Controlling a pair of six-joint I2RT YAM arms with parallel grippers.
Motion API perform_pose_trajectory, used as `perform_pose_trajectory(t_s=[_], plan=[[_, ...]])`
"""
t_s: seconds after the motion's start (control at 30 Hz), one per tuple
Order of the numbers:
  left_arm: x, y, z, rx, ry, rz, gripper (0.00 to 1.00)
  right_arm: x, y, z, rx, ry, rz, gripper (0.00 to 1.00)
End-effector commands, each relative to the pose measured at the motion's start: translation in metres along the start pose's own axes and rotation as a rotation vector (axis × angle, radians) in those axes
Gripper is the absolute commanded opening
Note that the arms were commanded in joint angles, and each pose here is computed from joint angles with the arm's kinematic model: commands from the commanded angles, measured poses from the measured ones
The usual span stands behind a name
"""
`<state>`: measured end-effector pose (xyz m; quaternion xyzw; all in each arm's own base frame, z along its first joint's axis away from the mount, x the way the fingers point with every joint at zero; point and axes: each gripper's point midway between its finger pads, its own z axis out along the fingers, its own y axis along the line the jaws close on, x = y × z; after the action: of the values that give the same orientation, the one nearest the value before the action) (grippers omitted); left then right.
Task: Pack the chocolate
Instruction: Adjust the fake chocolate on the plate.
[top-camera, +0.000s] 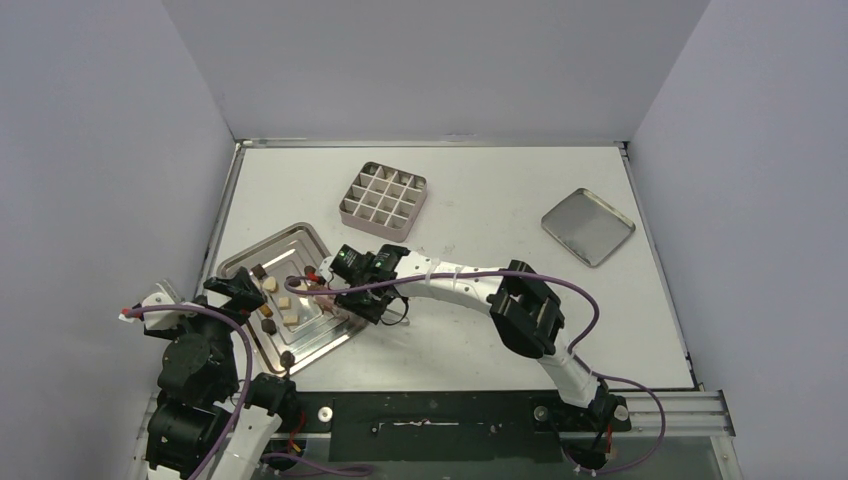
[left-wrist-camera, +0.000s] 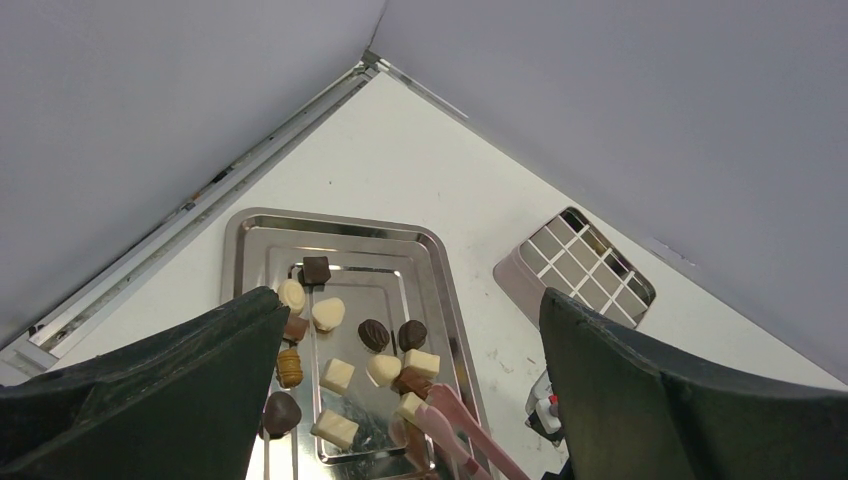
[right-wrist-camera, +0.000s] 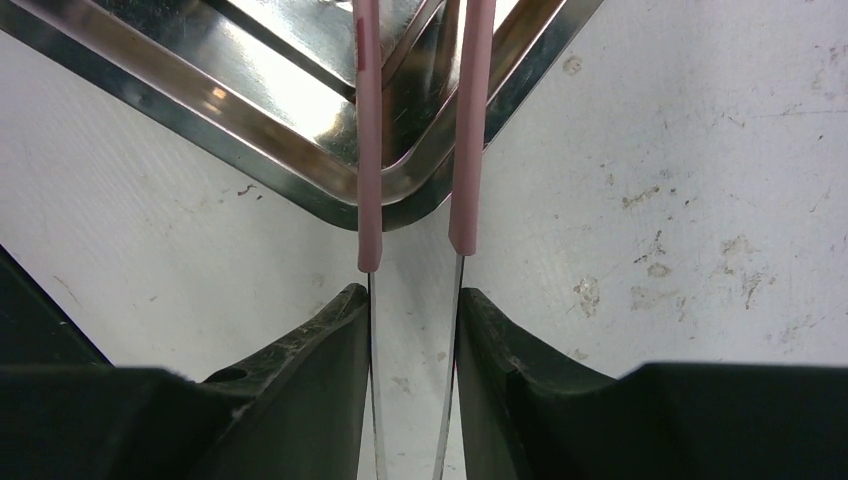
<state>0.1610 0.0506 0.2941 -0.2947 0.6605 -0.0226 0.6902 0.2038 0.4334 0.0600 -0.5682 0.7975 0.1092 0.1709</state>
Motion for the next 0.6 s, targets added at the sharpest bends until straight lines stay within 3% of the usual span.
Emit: perform_pose_trajectory(t_s=[0.0,0.17,0.57], plan=[[-0.0141,-0.0006,-0.0039,0.003,-0.04,-0.031,0.97,-0.0221,-0.0007,-0.0101,0.001,-0.069,-0.011,0.3],[-0.014,-0.0004,-0.0039,0.002,-0.04,-0.03,0.97,-0.0203,-0.0001,-0.0085,-0.004,-0.059,-0.015,0.36],[-0.0143,-0.0001,-0.0041,0.001,-0.042,-0.031,0.97,-0.0226,0.0001,-0.0035,-0.008,-0.047,-0.021,0.36]])
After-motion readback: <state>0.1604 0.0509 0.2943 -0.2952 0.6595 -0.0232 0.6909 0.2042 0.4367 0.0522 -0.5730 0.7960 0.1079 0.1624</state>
